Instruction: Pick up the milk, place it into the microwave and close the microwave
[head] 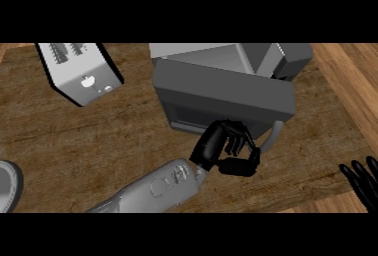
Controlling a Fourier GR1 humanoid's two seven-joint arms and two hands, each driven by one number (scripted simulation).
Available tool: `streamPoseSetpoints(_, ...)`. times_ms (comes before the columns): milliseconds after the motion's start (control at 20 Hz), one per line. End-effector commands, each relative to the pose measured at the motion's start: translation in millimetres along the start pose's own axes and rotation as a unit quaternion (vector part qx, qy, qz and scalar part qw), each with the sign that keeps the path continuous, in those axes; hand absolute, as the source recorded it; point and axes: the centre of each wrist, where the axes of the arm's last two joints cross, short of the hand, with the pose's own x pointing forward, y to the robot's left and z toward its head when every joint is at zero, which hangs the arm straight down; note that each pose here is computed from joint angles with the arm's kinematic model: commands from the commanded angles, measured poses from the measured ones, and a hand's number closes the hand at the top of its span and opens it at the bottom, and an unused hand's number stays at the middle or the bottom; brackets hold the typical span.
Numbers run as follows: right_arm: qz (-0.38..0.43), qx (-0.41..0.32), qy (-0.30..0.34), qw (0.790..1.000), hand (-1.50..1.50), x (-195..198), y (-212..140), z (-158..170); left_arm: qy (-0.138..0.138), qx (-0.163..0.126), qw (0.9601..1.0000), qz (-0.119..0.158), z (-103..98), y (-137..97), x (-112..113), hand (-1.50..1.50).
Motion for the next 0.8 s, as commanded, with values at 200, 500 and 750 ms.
streamPoseSetpoints(200, -0.006, 0.001, 0.006, 1.0, -1.5, 9, 1, -3, -0.018, 0.047, 0.9983, 0.029, -34, 19, 19, 1.5)
streamPoseSetpoints(500, 0.004, 0.002, 0.001, 1.0, -1.5, 21, -4, -9, -0.008, 0.066, 0.9967, 0.047, -45, 31, 18, 1.5)
streamPoseSetpoints(750, -0.001, 0.008, -0.017, 1.0, -1.5, 27, 0, -15, -0.002, 0.065, 0.9949, 0.076, -49, 35, 17, 1.5)
